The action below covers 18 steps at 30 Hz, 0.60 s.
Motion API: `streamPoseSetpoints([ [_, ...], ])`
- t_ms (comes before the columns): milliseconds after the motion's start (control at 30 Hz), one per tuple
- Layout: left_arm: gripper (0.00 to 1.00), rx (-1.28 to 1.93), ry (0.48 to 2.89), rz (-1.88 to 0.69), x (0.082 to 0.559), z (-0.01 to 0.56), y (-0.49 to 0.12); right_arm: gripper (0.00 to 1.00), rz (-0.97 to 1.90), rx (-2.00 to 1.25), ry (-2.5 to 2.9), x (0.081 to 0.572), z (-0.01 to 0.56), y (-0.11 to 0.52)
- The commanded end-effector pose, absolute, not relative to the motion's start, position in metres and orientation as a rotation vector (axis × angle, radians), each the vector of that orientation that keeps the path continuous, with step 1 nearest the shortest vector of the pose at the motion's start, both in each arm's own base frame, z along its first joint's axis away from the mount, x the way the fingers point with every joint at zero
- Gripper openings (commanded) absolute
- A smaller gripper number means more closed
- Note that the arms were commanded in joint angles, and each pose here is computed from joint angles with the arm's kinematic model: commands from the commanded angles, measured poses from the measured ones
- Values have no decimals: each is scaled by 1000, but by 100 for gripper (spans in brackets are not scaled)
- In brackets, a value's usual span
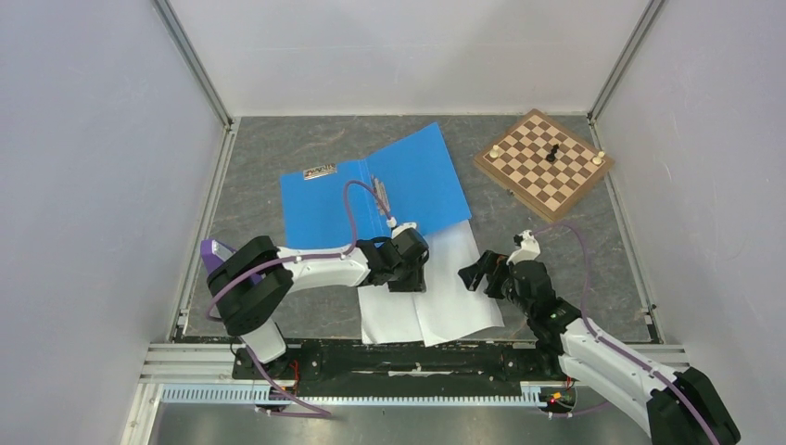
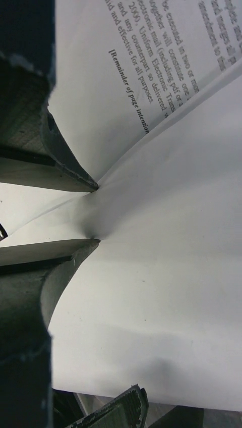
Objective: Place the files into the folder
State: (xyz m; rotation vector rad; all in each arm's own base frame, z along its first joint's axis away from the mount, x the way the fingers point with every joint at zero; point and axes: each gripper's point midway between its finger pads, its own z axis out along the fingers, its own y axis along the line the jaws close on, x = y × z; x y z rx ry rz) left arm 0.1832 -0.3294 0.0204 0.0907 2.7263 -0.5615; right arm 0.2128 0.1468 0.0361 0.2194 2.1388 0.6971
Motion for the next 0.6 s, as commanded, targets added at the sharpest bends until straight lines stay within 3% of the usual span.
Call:
streamPoseSetpoints([
  [0,46,192,2869,-362,147,-1,-280,98,613,238,2366,169,-11,135],
  [133,52,236,2827,-357,152,22,-278,98,516,248,2357,174,-13,122],
  [333,69,197,2697,-247,173,70,-248,98,446,228,2350,183,-6,118],
  [567,80,-2,2707,-188,191,55,-180,98,369,161,2315,200,11,115],
])
